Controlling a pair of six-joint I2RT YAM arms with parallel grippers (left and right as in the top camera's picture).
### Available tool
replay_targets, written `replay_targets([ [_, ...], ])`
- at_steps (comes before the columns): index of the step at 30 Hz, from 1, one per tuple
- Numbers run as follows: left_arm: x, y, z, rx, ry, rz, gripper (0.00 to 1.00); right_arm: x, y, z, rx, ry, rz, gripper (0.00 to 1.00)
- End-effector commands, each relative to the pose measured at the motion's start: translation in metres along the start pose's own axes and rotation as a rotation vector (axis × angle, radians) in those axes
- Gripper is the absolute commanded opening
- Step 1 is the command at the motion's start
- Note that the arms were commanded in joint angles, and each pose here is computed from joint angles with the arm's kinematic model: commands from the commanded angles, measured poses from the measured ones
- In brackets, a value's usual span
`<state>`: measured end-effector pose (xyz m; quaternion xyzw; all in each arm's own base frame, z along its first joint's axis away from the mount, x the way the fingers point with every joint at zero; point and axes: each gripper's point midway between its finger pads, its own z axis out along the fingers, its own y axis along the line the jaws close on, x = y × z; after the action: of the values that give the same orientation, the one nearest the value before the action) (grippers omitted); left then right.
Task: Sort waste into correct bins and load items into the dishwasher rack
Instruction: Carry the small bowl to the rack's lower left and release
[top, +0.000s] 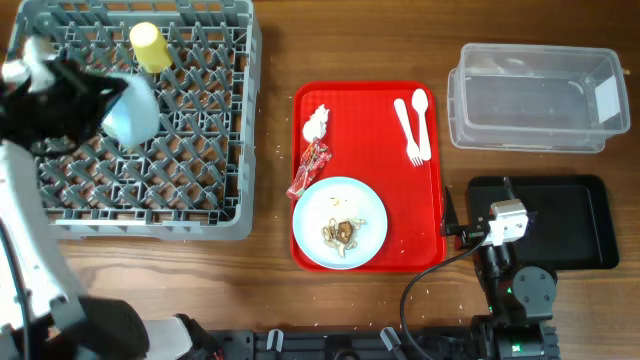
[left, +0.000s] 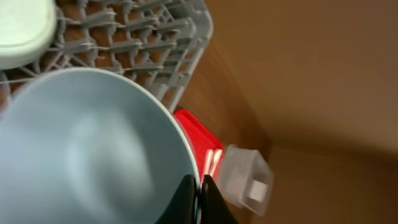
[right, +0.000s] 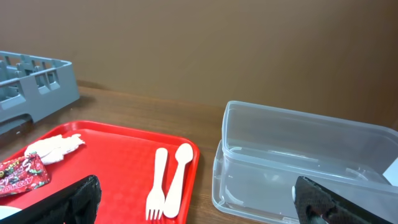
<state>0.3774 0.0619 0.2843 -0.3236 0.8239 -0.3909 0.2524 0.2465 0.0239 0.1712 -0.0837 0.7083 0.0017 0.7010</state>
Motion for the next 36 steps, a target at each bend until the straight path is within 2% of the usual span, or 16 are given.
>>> replay_targets([
  [1, 0.001, 0.016, -0.015, 0.289, 0.088, -0.052, 0.04, -0.001, -0.003, 0.000, 0.016, -0.006, 0.011, 1.00],
  [5, -0.003, 0.067, -0.023, 0.427, 0.057, -0.185, 0.04, -0.001, -0.003, 0.000, 0.016, -0.006, 0.012, 1.00],
  [7, -0.003, 0.095, -0.023, 0.422, 0.037, -0.264, 0.04, -0.001, -0.003, 0.000, 0.016, -0.006, 0.012, 1.00],
  [10, -0.011, 0.126, -0.025, 0.422, -0.014, -0.295, 0.04, -0.001, -0.003, 0.000, 0.016, -0.005, 0.012, 1.00],
  [15, -0.015, 0.133, -0.023, 0.486, -0.011, -0.308, 0.04, -0.001, -0.003, 0.000, 0.016, -0.006, 0.011, 1.00],
  [18, -0.016, 0.114, -0.034, 0.612, 0.005, -0.297, 0.04, -0.001, -0.003, 0.000, 0.016, -0.006, 0.011, 1.00],
  [21, -0.016, 0.114, -0.033, 0.612, 0.007, -0.299, 0.04, -0.001, -0.003, 0.000, 0.016, -0.005, 0.012, 1.00],
  [23, -0.014, 0.113, -0.030, 0.612, -0.001, -0.242, 0.04, -0.001, -0.003, 0.000, 0.016, -0.005, 0.012, 1.00],
  [32, -0.010, 0.153, -0.004, 0.366, -0.012, -0.264, 0.04, -0.001, -0.003, 0.000, 0.016, -0.006, 0.011, 1.00],
  [36, -0.016, 0.179, -0.013, 0.271, -0.064, -0.318, 0.04, -0.001, -0.003, 0.000, 0.016, -0.005, 0.012, 1.00],
])
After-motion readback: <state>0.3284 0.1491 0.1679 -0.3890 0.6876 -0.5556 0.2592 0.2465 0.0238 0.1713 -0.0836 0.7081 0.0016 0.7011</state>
